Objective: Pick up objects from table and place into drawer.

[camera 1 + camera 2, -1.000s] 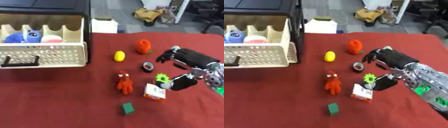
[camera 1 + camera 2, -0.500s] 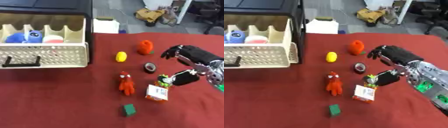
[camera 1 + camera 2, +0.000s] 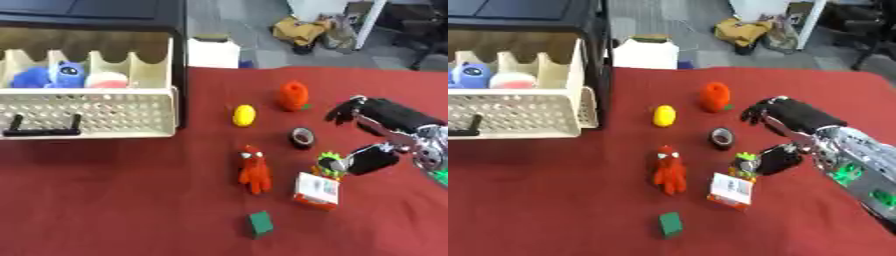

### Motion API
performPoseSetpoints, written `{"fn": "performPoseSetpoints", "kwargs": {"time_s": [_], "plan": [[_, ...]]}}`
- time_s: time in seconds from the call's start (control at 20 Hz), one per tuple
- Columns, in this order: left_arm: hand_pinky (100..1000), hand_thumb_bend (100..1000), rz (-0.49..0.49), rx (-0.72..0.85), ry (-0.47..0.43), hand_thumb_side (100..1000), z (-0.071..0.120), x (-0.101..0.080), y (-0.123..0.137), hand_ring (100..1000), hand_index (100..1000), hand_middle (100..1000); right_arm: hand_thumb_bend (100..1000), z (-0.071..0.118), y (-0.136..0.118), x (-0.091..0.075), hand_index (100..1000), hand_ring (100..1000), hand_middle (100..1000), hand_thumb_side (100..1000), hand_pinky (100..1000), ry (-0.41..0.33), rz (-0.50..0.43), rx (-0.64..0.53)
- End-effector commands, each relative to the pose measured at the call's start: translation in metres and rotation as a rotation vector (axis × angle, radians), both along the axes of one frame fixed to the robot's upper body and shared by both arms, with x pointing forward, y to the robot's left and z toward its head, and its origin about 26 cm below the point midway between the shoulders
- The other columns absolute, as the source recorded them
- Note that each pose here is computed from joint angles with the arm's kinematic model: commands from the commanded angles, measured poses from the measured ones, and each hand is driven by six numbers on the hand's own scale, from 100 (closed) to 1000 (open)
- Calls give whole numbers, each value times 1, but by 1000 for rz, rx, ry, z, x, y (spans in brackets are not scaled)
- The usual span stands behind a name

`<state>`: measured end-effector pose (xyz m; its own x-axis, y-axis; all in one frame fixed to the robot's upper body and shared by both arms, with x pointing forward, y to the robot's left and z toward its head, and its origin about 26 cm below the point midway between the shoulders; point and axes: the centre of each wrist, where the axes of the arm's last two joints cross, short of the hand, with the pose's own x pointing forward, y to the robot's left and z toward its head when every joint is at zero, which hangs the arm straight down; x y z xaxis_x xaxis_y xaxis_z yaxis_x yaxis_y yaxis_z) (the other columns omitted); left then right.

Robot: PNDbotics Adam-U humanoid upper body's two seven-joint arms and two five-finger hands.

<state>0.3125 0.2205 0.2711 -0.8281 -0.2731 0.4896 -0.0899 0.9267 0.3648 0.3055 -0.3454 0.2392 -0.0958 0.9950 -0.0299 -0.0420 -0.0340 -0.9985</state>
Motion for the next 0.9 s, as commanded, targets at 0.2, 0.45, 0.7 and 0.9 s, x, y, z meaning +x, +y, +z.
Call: {"fn": "performPoseSetpoints", "kwargs": {"time_s": [0.2,0.45,0.7,0.9], "plan": [[443,100,1,11,-35,1000,9,-3,1,328,776,379,493,3,-3,1,834,778,691,390,695,23,2,-16],[442,100,1,11,-35,1000,9,-3,1,328,776,379,467,-3,-6,2,835,782,696,384,697,60,-4,-25],[442,100,-1,12,-36,1000,9,-3,1,329,776,379,450,-10,-9,2,836,786,702,378,699,89,-13,-39],[442,100,-3,12,-36,1000,9,-3,1,329,776,379,441,-14,-11,3,835,783,701,378,698,105,-18,-47]]}}
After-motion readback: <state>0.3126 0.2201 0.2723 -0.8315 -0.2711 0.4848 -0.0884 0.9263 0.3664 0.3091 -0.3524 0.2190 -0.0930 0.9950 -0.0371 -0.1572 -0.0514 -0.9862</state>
